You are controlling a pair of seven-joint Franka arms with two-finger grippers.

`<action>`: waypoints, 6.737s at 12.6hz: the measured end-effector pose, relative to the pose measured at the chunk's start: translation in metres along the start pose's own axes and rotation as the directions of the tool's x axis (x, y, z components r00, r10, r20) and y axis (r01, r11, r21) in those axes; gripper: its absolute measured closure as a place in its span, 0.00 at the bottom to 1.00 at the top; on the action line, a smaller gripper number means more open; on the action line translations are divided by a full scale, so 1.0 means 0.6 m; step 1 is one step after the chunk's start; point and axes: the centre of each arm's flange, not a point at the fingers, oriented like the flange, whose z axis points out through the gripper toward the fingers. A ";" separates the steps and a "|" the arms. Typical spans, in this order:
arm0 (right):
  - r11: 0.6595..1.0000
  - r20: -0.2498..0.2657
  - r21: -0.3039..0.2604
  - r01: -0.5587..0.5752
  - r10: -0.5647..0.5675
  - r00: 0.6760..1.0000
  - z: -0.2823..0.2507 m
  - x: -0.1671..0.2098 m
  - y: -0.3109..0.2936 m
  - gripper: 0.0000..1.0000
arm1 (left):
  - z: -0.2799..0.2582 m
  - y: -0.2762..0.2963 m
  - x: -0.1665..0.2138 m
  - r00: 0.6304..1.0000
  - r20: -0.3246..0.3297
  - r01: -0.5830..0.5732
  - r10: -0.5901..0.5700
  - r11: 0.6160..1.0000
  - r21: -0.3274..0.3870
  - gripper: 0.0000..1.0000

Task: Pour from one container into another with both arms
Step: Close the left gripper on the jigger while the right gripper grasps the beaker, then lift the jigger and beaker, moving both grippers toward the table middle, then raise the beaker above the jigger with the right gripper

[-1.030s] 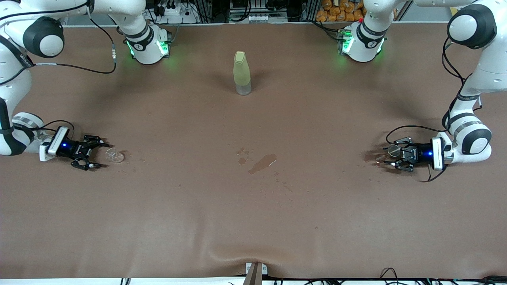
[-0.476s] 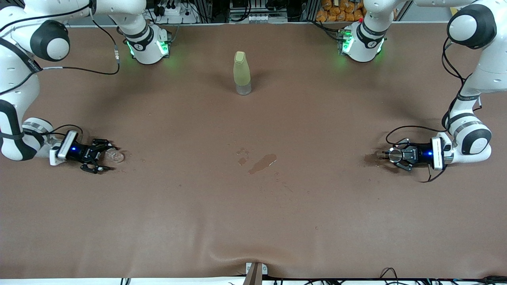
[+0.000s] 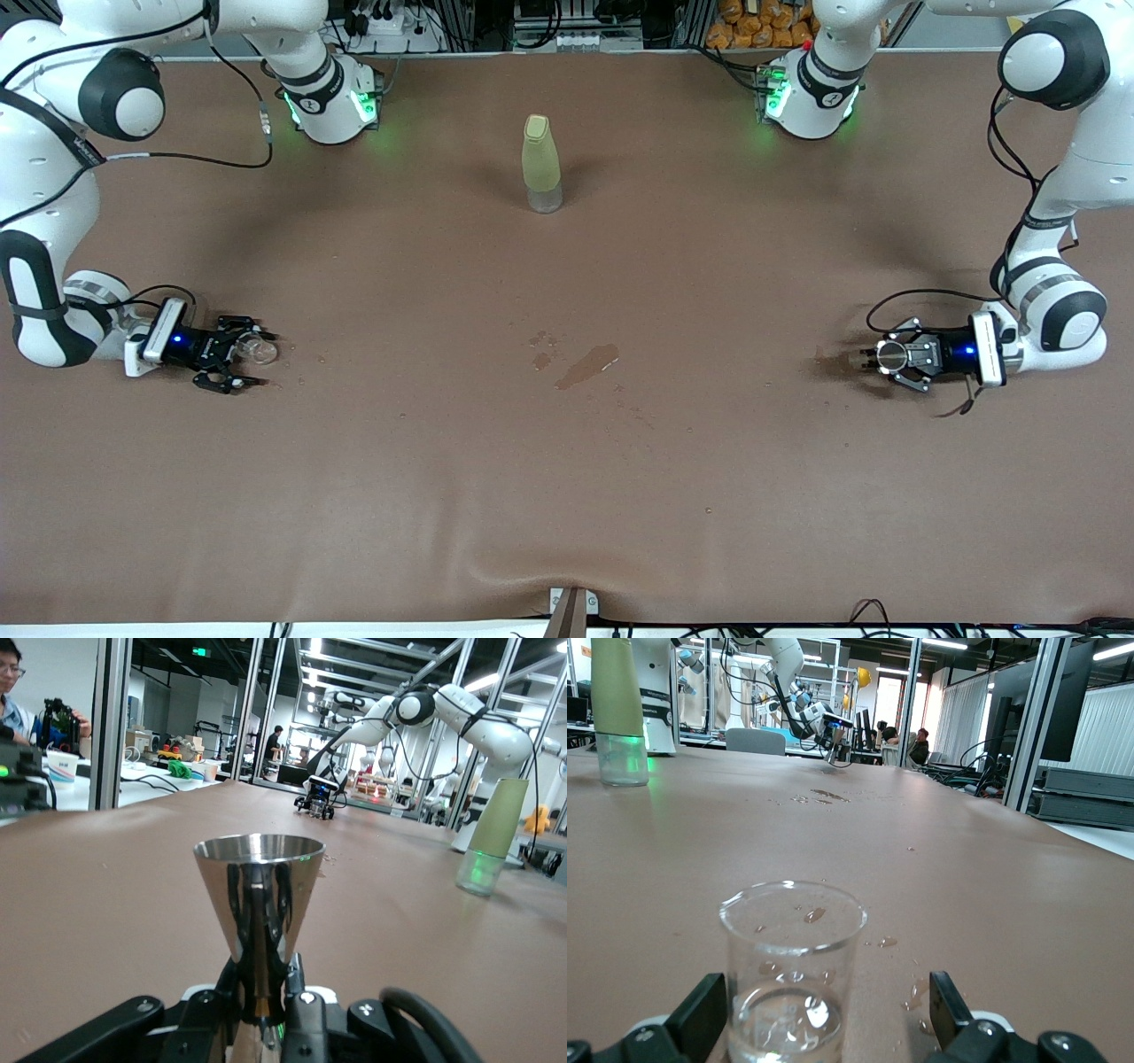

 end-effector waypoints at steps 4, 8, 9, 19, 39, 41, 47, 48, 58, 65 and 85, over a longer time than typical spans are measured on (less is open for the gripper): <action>1.000 -0.009 0.004 0.004 -0.004 1.000 0.017 0.001 0.005 0.07 | 0.032 -0.026 0.027 0.994 -0.018 -0.104 0.104 0.995 0.014 0.79; 1.000 -0.010 0.010 0.007 -0.007 1.000 0.025 0.002 0.007 0.57 | 0.052 -0.033 0.029 0.993 -0.021 -0.116 0.116 0.993 0.019 0.79; 1.000 -0.011 0.010 0.008 -0.007 1.000 0.027 0.002 0.008 0.67 | 0.056 -0.031 0.027 0.993 -0.022 -0.113 0.113 0.993 0.016 0.79; 0.997 -0.021 0.079 -0.004 0.006 1.000 0.090 0.074 0.066 0.85 | 0.346 -0.044 0.047 0.995 -0.015 -0.104 0.103 0.994 -0.040 0.79; 0.959 -0.180 0.239 -0.155 0.200 0.963 0.287 0.491 0.116 0.85 | 0.808 0.060 0.107 0.994 -0.015 -0.097 0.104 0.962 0.256 0.79; 0.961 -0.187 0.216 -0.170 0.211 0.959 0.313 0.512 0.103 0.85 | 0.850 0.079 0.116 0.994 0.012 -0.109 0.109 0.964 0.242 0.79; 0.966 -0.180 0.153 -0.210 0.236 0.955 0.371 0.569 0.073 0.85 | 0.925 0.132 0.113 0.993 0.057 -0.116 0.107 0.974 0.195 0.79; 0.964 -0.179 0.148 -0.219 0.244 0.953 0.389 0.566 0.067 0.85 | 0.926 0.134 0.111 0.993 0.057 -0.113 0.104 0.974 0.196 0.79; 0.951 -0.172 0.112 -0.288 0.304 0.937 0.569 0.559 0.007 0.85 | 0.962 0.150 0.118 0.985 -0.056 -0.157 0.165 0.979 0.127 0.79; 0.953 -0.196 0.033 -0.300 0.300 0.933 0.681 0.563 -0.037 0.85 | 0.973 0.162 0.087 0.987 -0.061 -0.142 0.149 0.984 0.109 0.79; 0.934 -0.243 -0.064 -0.352 0.327 0.913 0.851 0.448 -0.151 0.85 | 0.967 0.169 0.039 0.989 -0.050 -0.136 0.142 0.986 0.100 0.79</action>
